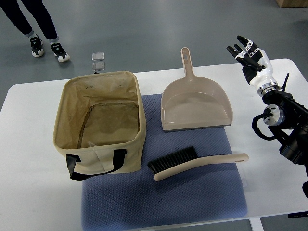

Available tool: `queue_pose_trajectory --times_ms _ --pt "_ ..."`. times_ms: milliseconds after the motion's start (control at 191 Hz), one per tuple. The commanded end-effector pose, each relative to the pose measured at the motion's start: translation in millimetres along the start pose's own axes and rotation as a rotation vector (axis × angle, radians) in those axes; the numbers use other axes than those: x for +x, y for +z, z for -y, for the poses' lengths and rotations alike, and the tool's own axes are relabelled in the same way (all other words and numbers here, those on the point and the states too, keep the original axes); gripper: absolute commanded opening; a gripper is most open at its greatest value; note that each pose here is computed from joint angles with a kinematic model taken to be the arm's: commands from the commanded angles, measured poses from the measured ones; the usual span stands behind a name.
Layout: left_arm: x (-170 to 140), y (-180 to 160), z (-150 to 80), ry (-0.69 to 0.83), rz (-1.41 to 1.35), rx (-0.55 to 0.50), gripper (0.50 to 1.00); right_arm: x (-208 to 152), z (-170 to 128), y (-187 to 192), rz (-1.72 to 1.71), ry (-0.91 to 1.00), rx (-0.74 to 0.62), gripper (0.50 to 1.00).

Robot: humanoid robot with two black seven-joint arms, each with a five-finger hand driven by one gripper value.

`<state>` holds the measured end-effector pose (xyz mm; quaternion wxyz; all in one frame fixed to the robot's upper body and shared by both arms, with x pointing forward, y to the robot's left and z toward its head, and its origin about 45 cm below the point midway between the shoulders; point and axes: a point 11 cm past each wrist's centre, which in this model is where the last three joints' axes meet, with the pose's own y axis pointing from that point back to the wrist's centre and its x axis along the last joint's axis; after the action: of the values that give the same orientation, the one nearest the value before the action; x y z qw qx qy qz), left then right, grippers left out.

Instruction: Put pink broom in yellow bag with right hand

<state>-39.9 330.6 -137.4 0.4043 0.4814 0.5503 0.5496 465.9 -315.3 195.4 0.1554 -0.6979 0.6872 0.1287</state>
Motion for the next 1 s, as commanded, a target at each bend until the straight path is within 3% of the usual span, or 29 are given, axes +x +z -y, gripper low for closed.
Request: queue_pose_trajectory --times_ms 0,993 --pt "0 0 0 0.000 0.001 -0.002 1.000 0 0 0 -0.001 0.000 0.000 0.930" --pt "-2 8 -1 -0.004 0.005 -0.013 1.000 -3 7 -12 -0.017 -0.011 0.017 0.930"
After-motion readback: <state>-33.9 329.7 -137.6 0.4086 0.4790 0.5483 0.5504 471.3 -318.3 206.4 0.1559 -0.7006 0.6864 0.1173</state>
